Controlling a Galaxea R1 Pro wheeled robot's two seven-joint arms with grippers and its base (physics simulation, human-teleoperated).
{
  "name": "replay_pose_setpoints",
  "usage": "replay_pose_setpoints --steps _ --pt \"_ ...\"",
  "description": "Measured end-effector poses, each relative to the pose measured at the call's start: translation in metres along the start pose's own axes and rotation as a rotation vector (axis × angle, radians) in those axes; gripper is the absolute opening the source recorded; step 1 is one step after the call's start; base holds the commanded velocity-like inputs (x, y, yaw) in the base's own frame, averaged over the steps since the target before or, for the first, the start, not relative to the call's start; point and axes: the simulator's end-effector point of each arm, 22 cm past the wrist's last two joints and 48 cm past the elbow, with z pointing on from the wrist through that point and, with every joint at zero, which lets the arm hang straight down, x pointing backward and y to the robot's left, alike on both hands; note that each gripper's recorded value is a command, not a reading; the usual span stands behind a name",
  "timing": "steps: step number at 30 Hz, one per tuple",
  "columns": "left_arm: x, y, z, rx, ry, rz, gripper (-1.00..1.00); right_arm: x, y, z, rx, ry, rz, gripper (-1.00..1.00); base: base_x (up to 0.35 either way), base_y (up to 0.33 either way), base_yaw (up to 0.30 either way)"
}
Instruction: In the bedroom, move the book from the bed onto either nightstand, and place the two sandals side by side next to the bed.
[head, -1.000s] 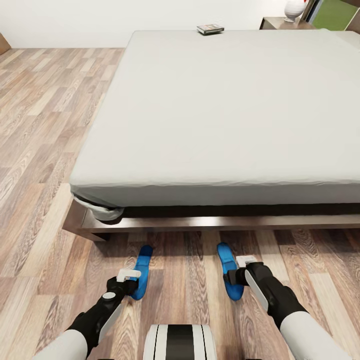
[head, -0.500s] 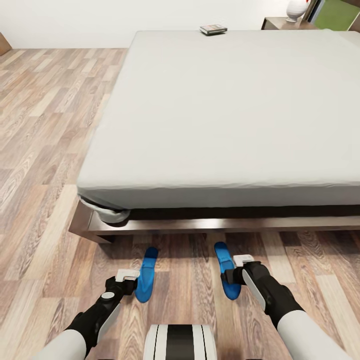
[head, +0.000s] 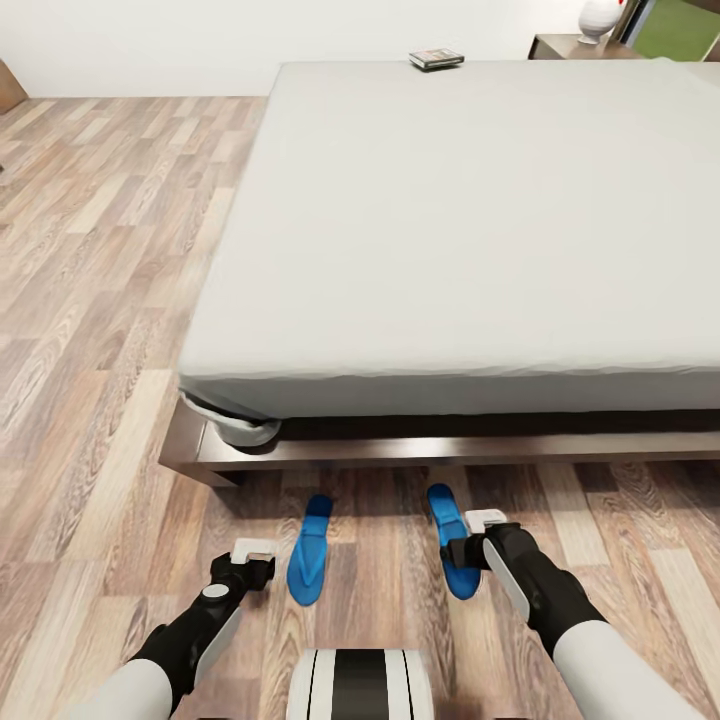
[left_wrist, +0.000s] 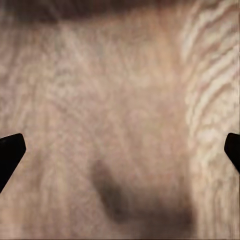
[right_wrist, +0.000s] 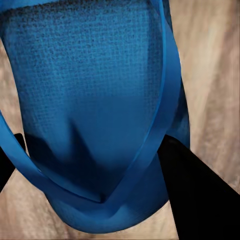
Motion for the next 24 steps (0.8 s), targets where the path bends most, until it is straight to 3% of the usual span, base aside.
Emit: replay_pose_setpoints --steps 8,24 --pt "0.001 0.0 0.0 0.0 0.002 0.0 1.0 -0.001 0.007 0.0 -0.01 -0.003 0.0 -1.0 0.0 0.225 0.0" --pt "0.002 -0.001 0.0 0.003 0.004 0.0 1.0 0.003 0.015 0.003 -0.02 0.005 0.001 -1.0 0.0 0.124 0.0"
